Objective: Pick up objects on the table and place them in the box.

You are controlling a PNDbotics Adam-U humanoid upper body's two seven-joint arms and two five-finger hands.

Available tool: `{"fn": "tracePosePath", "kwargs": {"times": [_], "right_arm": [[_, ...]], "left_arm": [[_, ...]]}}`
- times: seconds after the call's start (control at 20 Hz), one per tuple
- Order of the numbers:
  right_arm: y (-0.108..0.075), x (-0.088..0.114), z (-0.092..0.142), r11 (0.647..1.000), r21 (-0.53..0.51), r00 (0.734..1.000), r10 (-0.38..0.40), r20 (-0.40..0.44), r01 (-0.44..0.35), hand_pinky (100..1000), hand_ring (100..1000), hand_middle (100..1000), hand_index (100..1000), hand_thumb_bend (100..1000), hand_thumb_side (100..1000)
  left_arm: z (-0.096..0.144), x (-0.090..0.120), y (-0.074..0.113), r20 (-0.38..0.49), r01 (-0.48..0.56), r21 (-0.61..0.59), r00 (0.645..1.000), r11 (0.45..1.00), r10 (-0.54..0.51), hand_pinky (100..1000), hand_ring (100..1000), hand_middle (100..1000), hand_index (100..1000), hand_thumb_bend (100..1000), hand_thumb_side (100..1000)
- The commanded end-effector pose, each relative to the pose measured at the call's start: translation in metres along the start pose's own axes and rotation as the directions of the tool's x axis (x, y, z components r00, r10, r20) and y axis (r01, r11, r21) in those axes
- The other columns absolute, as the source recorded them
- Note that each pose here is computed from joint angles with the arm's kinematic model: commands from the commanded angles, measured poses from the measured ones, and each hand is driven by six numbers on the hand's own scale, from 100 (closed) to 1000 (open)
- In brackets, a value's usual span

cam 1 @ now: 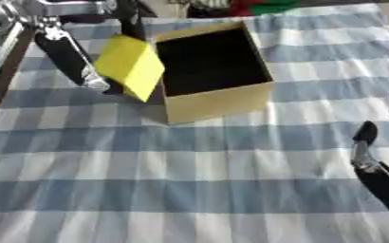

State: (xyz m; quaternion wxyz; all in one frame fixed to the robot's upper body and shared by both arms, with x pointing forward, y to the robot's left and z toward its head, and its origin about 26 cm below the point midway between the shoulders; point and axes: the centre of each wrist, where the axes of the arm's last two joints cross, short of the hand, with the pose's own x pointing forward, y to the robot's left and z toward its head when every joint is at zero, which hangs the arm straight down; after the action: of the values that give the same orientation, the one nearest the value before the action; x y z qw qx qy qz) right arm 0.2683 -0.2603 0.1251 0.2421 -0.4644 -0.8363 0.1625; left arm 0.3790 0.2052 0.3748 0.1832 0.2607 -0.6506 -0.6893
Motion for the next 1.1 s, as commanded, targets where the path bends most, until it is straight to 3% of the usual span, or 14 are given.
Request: {"fn": "tracePosePath", "kwargs": {"times": [0.05,0.4,0.6,0.8,1.1], "right_arm": [[-0.006,-0.001,-0.008,1.0,-0.014,0.999,-0.001,0.037,0.001,923,642,713,842,100,444],[-0.004,0.002,-0.009,1.0,-0.013,0.999,-0.013,0.041,0.014,926,640,713,843,100,440],[-0.002,0.005,-0.012,1.0,-0.009,0.998,-0.024,0.051,0.024,926,641,714,844,100,434],[-0.001,0.008,-0.016,0.999,-0.005,0.997,-0.04,0.07,0.04,927,641,714,844,100,437],[0.0,0.008,-0.017,0.999,-0.017,0.997,-0.044,0.068,0.045,927,640,714,844,100,437]], "left_arm": [[0.001,-0.003,0.018,-0.023,0.034,0.115,0.999,0.993,-0.031,799,636,367,408,332,100],[-0.014,-0.015,0.025,-0.08,0.042,0.271,0.997,0.962,-0.021,805,637,373,419,287,100],[-0.025,-0.02,0.024,-0.1,0.044,0.407,0.995,0.912,-0.004,810,644,396,442,294,100],[-0.036,-0.034,0.007,-0.156,0.079,0.449,0.988,0.89,-0.009,813,650,422,465,320,100],[-0.046,-0.054,-0.021,-0.183,0.059,0.397,0.983,0.916,0.015,821,659,451,501,335,100]]}}
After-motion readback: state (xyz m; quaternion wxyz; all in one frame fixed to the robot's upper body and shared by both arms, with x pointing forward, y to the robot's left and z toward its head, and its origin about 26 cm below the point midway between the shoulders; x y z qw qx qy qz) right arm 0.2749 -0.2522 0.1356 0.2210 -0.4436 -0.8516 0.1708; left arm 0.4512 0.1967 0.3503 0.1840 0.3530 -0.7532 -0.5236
